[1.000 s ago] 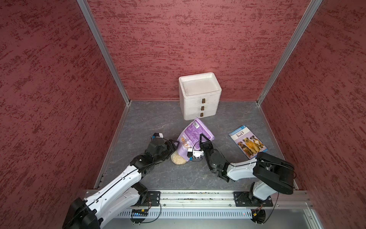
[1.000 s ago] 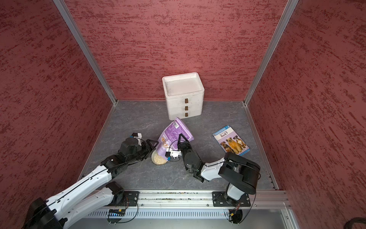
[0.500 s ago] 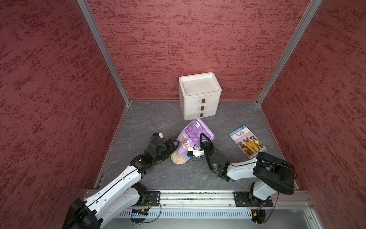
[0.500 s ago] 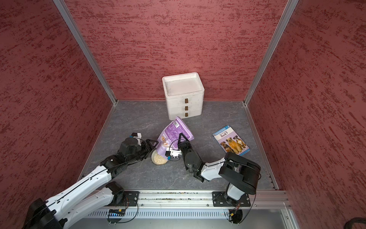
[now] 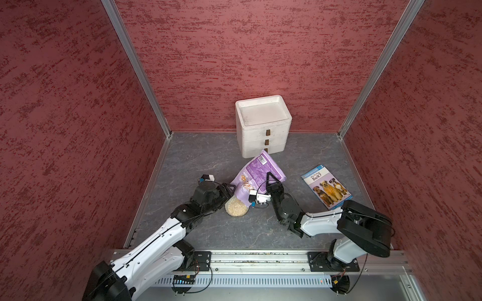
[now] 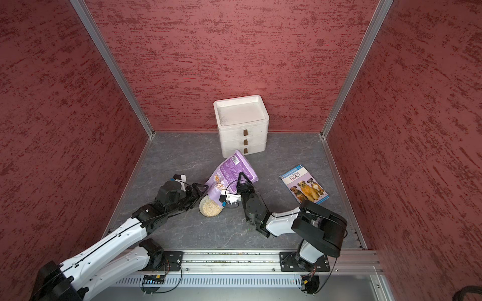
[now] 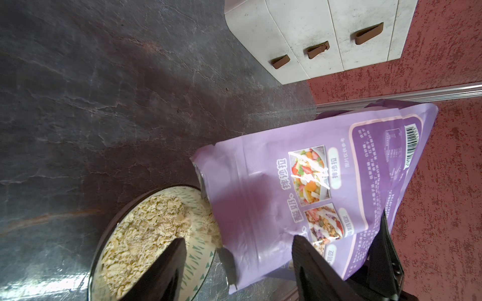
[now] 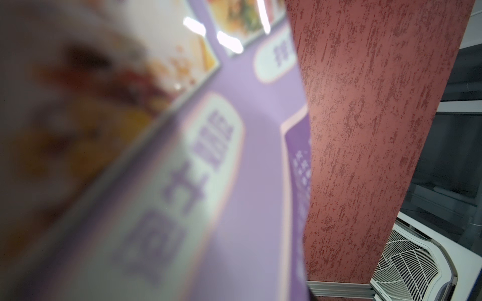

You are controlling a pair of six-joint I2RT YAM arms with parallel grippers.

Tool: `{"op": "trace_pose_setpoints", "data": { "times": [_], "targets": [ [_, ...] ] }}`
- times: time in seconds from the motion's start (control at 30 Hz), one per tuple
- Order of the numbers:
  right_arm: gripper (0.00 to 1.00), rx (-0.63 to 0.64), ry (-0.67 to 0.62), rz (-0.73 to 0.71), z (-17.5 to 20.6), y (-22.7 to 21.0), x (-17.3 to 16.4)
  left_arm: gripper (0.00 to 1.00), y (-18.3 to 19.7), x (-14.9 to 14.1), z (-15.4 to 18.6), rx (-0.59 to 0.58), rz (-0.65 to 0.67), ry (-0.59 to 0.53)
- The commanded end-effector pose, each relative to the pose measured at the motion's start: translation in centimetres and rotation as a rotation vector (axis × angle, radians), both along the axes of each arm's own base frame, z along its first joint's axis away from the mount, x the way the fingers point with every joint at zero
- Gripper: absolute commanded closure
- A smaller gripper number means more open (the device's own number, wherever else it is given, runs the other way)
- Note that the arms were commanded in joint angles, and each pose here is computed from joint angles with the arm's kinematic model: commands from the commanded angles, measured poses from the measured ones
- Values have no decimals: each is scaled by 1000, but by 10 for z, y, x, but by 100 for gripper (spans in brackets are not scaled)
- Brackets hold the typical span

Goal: Pour the oats into the breakfast bowl
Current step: Pour the oats into the bowl.

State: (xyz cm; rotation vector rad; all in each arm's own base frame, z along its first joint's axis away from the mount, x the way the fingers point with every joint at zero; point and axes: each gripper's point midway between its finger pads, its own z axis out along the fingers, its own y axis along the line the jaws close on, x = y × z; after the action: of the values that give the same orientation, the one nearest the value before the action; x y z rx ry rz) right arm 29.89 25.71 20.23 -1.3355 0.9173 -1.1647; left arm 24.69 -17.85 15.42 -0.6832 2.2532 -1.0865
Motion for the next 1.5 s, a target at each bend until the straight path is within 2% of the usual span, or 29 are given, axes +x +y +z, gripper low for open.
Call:
{"op": "trace_pose_setpoints", "data": {
  "times": [0.0, 0.07, 0.2, 0.3, 0.4, 0.5, 0.57, 0.63, 0.67, 0.77, 0.83, 0.93, 1.0, 1.17, 1.47],
  "targets": [
    [100, 224, -96, 31, 55, 1, -6, 32, 2, 1, 1, 1, 6, -7],
    [100, 283, -128, 7, 66, -5, -6, 32, 2, 1, 1, 2, 7, -6],
    [100, 224, -113, 49, 56, 6, -11, 32, 3, 1, 0, 1, 14, -6],
    [100, 285, -126, 23, 66, 1, -9, 32, 2, 1, 0, 0, 11, -4],
    [100, 217, -97, 64, 53, 9, -14, 32, 2, 1, 1, -1, 10, -5],
    [100, 321, -132, 35, 74, -2, -12, 32, 2, 2, 3, -1, 12, -10],
    [100, 228, -87, 70, 54, 8, -15, 32, 2, 2, 2, -2, 10, -8],
    [100, 298, -114, 52, 64, 5, -14, 32, 1, 3, 1, 0, 9, -6],
    [100, 293, -111, 42, 62, 4, -13, 32, 0, 3, 1, -2, 9, -5],
    [100, 122, -90, 93, 35, 20, -18, 32, 0, 3, 0, -7, 7, -5],
    [100, 127, -112, 80, 39, 23, -13, 32, 0, 3, 0, -7, 9, -3],
    [100, 64, -107, 137, 26, 34, -20, 32, -1, 3, 1, -10, 5, -5],
    [100, 144, -111, 115, 41, 29, -19, 32, 0, 2, 2, -6, 7, -6],
    [100, 198, -130, 106, 57, 17, -23, 32, 2, 3, 1, -8, 16, -12],
    [100, 247, -100, 33, 50, 7, -11, 32, 1, 1, 2, -13, 11, -8]
  ]
}}
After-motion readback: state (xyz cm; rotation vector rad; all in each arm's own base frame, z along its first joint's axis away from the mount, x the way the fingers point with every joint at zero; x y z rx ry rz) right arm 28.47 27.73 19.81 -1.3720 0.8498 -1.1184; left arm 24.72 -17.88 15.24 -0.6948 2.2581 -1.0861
